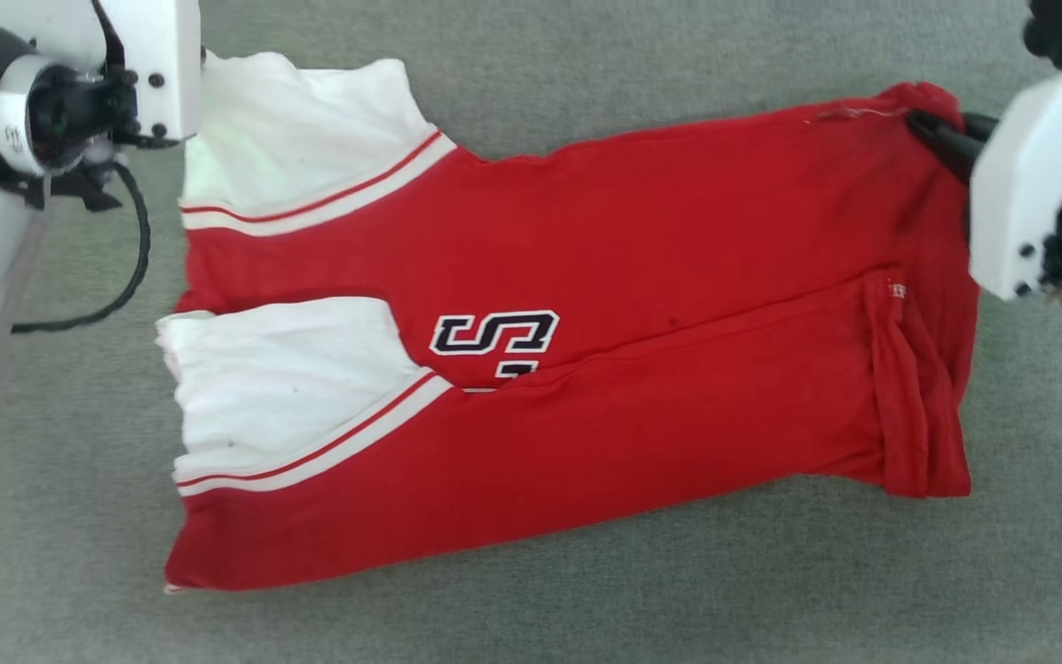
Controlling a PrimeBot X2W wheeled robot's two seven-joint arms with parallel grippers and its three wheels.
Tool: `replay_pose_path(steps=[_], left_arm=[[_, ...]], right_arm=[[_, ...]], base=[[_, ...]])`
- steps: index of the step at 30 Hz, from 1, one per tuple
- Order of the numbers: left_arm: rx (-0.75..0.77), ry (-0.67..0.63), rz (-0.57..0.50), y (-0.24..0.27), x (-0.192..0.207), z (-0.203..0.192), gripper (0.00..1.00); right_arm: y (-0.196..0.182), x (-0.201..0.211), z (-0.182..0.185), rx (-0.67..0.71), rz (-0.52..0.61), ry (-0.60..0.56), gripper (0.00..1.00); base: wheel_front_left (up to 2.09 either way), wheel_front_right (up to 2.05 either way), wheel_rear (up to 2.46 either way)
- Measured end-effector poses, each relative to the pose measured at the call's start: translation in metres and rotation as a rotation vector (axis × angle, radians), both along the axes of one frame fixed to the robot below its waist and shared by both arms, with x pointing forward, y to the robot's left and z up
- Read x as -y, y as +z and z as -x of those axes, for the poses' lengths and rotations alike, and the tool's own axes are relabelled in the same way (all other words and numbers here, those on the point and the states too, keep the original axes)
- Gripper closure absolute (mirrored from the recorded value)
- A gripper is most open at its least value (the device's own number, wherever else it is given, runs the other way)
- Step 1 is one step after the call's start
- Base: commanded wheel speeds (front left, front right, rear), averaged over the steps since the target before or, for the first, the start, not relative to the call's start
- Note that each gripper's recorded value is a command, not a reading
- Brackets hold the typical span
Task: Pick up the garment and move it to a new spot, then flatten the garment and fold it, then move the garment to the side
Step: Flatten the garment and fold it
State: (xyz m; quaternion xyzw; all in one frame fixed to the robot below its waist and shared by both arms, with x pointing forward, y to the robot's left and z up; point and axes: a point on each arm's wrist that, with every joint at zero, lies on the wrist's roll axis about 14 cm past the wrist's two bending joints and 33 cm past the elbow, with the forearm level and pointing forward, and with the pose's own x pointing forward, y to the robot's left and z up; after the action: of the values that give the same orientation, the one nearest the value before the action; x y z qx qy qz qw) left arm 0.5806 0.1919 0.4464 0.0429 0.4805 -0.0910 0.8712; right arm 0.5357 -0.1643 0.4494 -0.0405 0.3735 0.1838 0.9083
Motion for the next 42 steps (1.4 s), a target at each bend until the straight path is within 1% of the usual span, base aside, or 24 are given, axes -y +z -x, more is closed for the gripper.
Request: replay_pose_path(steps=[4, 10, 14, 17, 21, 25, 29, 30, 31, 32, 33, 34, 35, 36, 42], left_arm=[[0.021, -0.008, 0.009, 0.017, 0.001, 0.016, 1.0], [0.058, -0.035, -0.02, 0.041, 0.001, 0.059, 1.0], [0.061, -0.055, -0.02, 0.048, 0.007, 0.094, 1.0], [0.026, -0.057, -0.009, 0.043, 0.011, 0.123, 1.0], [-0.038, -0.054, 0.009, 0.032, 0.018, 0.162, 1.0], [-0.146, -0.04, 0.037, 0.006, 0.023, 0.196, 1.0], [-0.254, 0.001, 0.075, -0.023, 0.026, 0.218, 1.0], [-0.29, 0.012, 0.099, -0.035, 0.028, 0.224, 1.0], [-0.289, 0.026, 0.105, -0.04, 0.027, 0.223, 1.0], [-0.288, 0.037, 0.111, -0.043, 0.025, 0.221, 0.94], [-0.272, 0.037, 0.114, -0.044, 0.024, 0.219, 0.57], [-0.244, 0.046, 0.115, -0.044, 0.022, 0.214, 0.15], [-0.217, 0.059, 0.122, -0.043, 0.02, 0.209, 0.04], [-0.193, 0.062, 0.128, -0.041, 0.019, 0.206, 0.0], [0.032, 0.066, 0.167, -0.016, 0.016, 0.18, 0.0]], right_arm=[[0.014, -0.003, 0.007, 0.047, -0.013, 0.011, 1.0], [0.037, -0.005, 0.029, 0.109, -0.037, 0.018, 1.0], [0.039, 0.0, 0.05, 0.099, -0.044, 0.005, 1.0], [0.033, 0.007, 0.068, 0.064, -0.037, -0.014, 1.0], [0.015, 0.016, 0.096, -0.022, -0.045, -0.046, 1.0], [-0.006, 0.022, 0.113, -0.101, -0.052, -0.081, 1.0], [-0.03, 0.019, 0.124, -0.178, -0.072, -0.093, 1.0], [-0.039, 0.014, 0.127, -0.2, -0.083, -0.087, 0.73], [-0.041, 0.012, 0.125, -0.195, -0.09, -0.089, 0.13], [-0.042, 0.011, 0.123, -0.188, -0.094, -0.088, 0.0], [-0.041, 0.009, 0.122, -0.181, -0.106, -0.09, 0.0], [-0.04, 0.007, 0.121, -0.174, -0.131, -0.097, 0.0], [-0.039, 0.006, 0.121, -0.171, -0.143, -0.106, 0.0], [-0.038, 0.009, 0.121, -0.168, -0.145, -0.117, 0.0], [-0.023, 0.022, 0.121, -0.151, -0.183, -0.168, 0.0]], base=[[0.0, 0.0, 0.0], [0.0, 0.0, 0.0], [0.0, 0.0, 0.0], [0.0, 0.0, 0.0], [0.0, 0.0, 0.0], [0.0, 0.0, 0.0], [0.0, 0.0, 0.0], [0.0, 0.0, 0.0], [0.0, 0.0, 0.0], [0.0, 0.0, 0.0], [0.0, 0.0, 0.0], [0.0, 0.0, 0.0], [0.0, 0.0, 0.0], [0.0, 0.0, 0.0], [0.0, 0.0, 0.0]])
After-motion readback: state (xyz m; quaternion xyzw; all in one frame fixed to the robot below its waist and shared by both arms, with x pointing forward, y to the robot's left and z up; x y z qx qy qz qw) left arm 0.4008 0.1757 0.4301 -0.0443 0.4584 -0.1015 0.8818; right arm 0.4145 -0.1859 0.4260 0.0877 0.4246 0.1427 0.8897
